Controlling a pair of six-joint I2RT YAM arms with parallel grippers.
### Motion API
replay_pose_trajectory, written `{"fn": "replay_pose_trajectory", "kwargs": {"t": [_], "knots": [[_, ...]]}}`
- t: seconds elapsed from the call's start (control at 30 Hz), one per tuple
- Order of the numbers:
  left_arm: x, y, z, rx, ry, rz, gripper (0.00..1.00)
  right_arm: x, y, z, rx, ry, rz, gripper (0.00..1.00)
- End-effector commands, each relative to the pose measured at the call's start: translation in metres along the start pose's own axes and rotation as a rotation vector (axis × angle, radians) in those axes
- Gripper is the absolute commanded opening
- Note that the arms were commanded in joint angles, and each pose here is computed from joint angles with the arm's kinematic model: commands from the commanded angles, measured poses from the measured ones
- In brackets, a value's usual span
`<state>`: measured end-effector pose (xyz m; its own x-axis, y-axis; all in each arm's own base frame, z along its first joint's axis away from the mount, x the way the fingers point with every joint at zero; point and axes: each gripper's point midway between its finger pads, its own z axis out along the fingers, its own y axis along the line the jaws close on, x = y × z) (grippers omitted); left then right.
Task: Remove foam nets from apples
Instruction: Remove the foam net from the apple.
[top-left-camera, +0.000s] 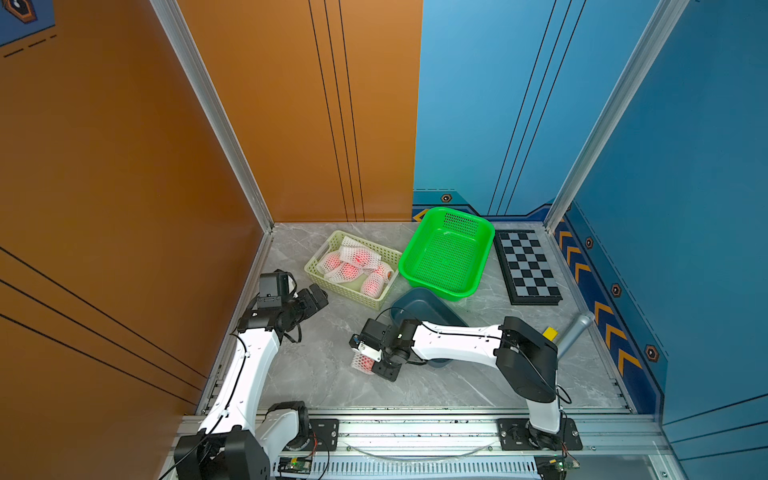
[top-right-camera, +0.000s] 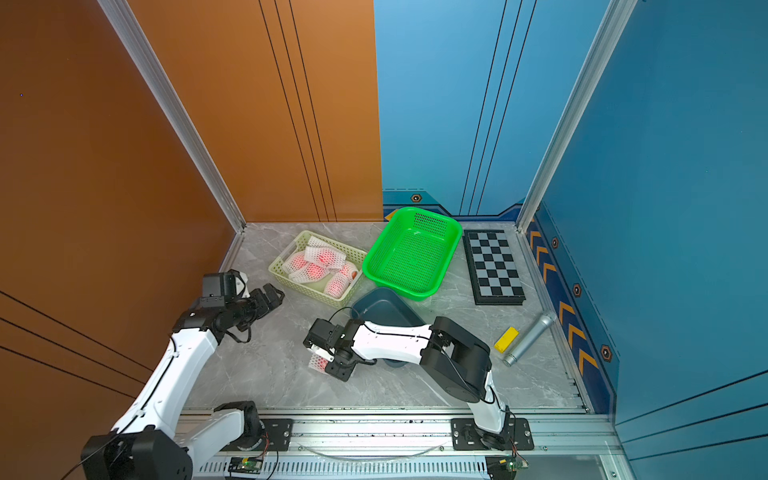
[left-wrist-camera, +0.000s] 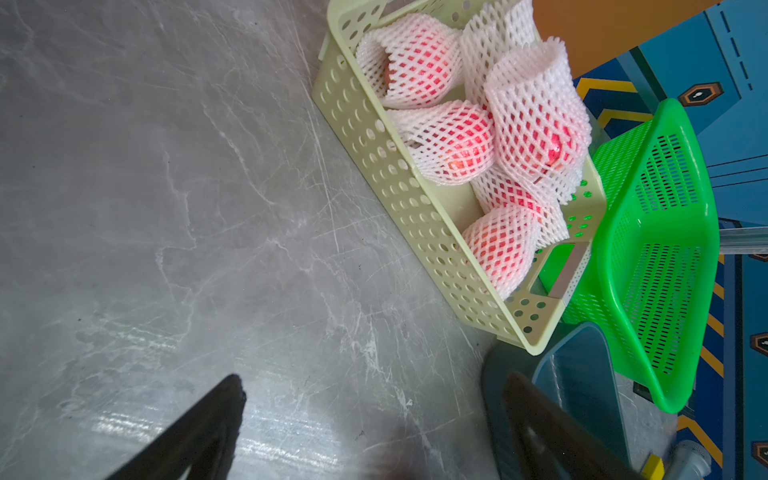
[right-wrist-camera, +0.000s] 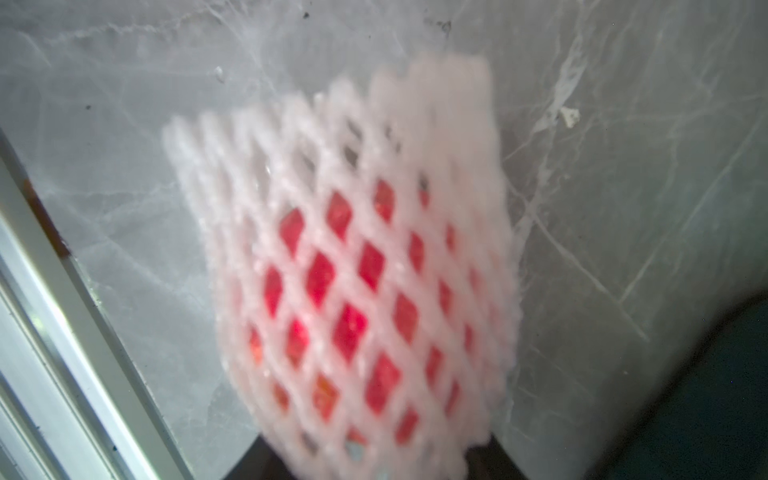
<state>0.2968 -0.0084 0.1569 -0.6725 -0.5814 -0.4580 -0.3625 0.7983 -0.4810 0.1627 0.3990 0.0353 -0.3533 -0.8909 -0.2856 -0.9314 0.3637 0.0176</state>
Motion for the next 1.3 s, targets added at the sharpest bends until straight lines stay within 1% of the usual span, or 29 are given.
{"fn": "replay_pose_trajectory", "kwargs": {"t": [0.0, 0.07, 0.2, 0.27, 0.43, 0.53, 0.6, 0.63, 0.73, 0.77, 0.8, 0.87, 0.97, 1.13, 1.27], "knots": [[0.007, 0.001, 0.0, 0.014, 0.018, -0.023, 0.98, 0.012, 0.008, 0.007, -0.024, 0.033, 0.001, 0.5], [0.007, 0.001, -0.001, 0.017, 0.014, -0.023, 0.98, 0.01, 0.007, 0.007, -0.022, 0.027, 0.001, 0.46], [0.01, 0.001, 0.0, 0.02, 0.025, -0.029, 0.98, 0.001, 0.005, 0.007, -0.017, -0.005, 0.013, 0.34], [0.015, 0.002, 0.002, 0.023, 0.038, -0.038, 0.98, -0.002, 0.003, 0.006, -0.018, -0.02, 0.027, 0.31], [0.024, 0.004, 0.007, 0.041, 0.064, -0.063, 0.98, -0.004, -0.003, 0.003, -0.019, -0.039, 0.049, 0.1], [0.025, 0.004, 0.007, 0.041, 0.065, -0.066, 0.98, -0.002, -0.003, -0.002, -0.029, -0.045, 0.056, 0.01], [0.023, 0.003, 0.006, 0.043, 0.056, -0.062, 0.98, 0.0, -0.001, -0.005, -0.039, -0.047, 0.057, 0.0], [0.022, 0.004, 0.006, 0.041, 0.054, -0.062, 0.98, 0.001, -0.001, -0.007, -0.038, -0.048, 0.055, 0.06], [0.021, 0.004, 0.005, 0.038, 0.05, -0.06, 0.98, 0.004, -0.002, -0.007, -0.03, -0.05, 0.05, 0.5], [0.021, 0.005, 0.006, 0.036, 0.05, -0.061, 0.98, 0.003, -0.003, -0.008, -0.025, -0.054, 0.05, 0.61], [0.021, 0.004, 0.006, 0.036, 0.051, -0.061, 0.98, 0.001, -0.003, -0.009, -0.027, -0.06, 0.047, 0.67], [0.021, 0.005, 0.006, 0.035, 0.053, -0.06, 0.98, -0.002, -0.002, -0.011, -0.03, -0.072, 0.035, 0.75], [0.021, 0.005, 0.006, 0.035, 0.053, -0.06, 0.98, -0.008, -0.001, -0.016, -0.036, -0.093, 0.017, 0.82], [0.021, 0.006, 0.006, 0.035, 0.052, -0.059, 0.98, -0.018, -0.011, -0.02, -0.015, -0.115, 0.014, 0.86], [0.021, 0.006, 0.005, 0.035, 0.046, -0.063, 0.98, -0.028, -0.018, -0.018, -0.013, -0.127, 0.017, 0.87]]}}
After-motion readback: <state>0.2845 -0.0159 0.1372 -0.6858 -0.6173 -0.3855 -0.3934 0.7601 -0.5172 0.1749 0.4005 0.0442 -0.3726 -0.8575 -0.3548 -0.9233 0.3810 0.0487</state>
